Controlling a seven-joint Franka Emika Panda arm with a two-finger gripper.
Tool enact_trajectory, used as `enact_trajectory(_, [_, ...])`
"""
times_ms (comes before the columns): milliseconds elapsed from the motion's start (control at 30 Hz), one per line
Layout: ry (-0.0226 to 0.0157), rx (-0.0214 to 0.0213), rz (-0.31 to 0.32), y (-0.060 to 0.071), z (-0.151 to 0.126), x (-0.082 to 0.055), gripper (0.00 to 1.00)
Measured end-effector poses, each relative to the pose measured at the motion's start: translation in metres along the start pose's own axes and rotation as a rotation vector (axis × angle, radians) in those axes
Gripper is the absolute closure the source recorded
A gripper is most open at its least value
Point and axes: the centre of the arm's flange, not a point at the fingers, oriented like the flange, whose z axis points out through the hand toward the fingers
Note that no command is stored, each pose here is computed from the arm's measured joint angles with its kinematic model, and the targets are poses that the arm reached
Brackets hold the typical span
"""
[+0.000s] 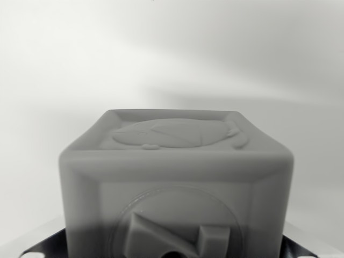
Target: Destack cube
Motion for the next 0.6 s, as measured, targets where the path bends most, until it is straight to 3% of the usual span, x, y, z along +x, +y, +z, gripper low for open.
enact_trajectory(600, [0.0013,-0.0001,0.0,0.0,0.037,0.0,1.0])
